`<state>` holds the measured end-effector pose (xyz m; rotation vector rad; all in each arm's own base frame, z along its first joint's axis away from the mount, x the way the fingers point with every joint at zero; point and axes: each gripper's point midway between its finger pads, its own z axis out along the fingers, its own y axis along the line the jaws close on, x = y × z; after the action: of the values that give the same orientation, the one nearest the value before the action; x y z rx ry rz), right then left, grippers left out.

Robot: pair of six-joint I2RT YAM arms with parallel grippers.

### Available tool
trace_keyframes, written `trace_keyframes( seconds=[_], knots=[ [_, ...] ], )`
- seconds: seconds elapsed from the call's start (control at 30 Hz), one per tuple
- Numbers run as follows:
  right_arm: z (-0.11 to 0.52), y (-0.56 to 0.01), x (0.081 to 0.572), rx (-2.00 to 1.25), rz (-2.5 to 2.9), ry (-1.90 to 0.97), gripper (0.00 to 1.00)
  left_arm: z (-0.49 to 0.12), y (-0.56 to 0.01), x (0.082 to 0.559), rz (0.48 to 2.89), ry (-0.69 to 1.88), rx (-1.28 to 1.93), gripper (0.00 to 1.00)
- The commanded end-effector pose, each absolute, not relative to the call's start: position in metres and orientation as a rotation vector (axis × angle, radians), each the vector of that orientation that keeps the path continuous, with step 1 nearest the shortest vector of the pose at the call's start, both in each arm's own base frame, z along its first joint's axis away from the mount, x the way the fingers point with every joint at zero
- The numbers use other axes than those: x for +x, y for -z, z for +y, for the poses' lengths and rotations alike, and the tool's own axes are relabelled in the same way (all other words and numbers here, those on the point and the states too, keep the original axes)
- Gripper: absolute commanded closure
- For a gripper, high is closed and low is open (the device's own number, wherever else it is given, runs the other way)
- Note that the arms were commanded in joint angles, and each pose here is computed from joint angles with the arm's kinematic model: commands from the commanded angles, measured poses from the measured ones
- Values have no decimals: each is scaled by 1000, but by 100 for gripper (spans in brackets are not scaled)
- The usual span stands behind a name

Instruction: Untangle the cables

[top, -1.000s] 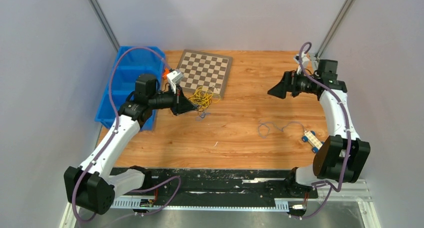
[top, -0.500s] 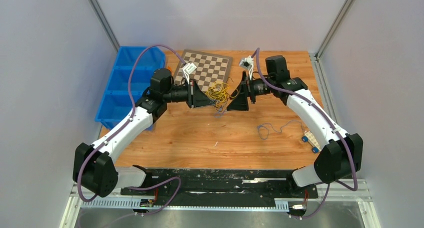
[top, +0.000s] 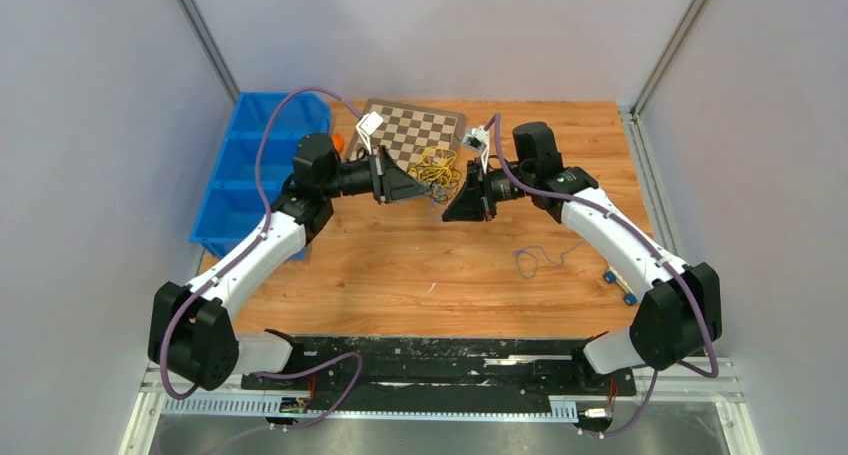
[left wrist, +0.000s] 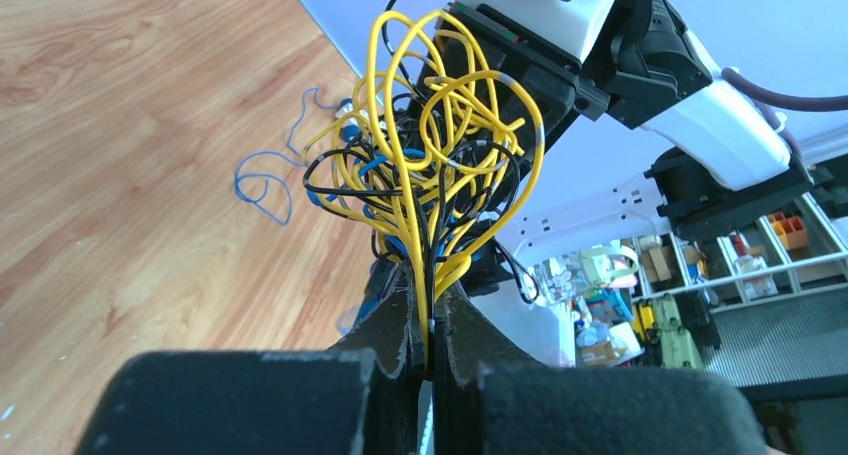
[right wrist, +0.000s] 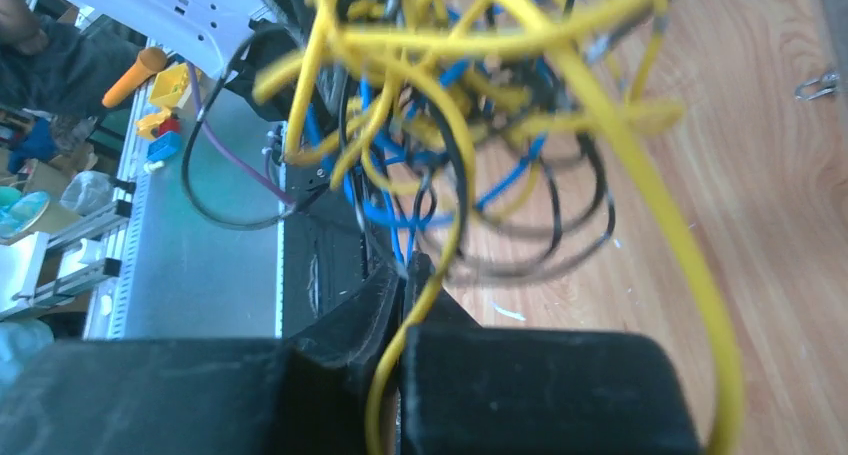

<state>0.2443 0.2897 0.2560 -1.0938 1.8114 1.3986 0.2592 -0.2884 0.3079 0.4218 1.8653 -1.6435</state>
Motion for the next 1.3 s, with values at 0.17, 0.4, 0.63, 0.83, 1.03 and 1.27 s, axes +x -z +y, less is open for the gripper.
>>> trace_keyframes(
  seconds=[0.17,0.4,0.63,0.83,1.03,1.27],
  knots=[
    [206,-230,288,-852,1892,-1210,100,-208,-305,312,1870,1303,291,100],
    [97,-207,336,-592,2042,-897,100,-145,-298,338,1914,1044,194,100],
    [21,-177,361,-475,2160,-685,100,-97,-297,357,1914,891,107,100],
    [20,-164,363,-460,2172,-752,100,-103,-307,350,1874,998,155,100],
    [19,-168,373,-409,2195,-750,100,-123,-310,334,1871,1127,191,100],
    [-87,-184,393,-157,2189,-535,100,-69,-306,350,1901,889,92,100]
  ],
)
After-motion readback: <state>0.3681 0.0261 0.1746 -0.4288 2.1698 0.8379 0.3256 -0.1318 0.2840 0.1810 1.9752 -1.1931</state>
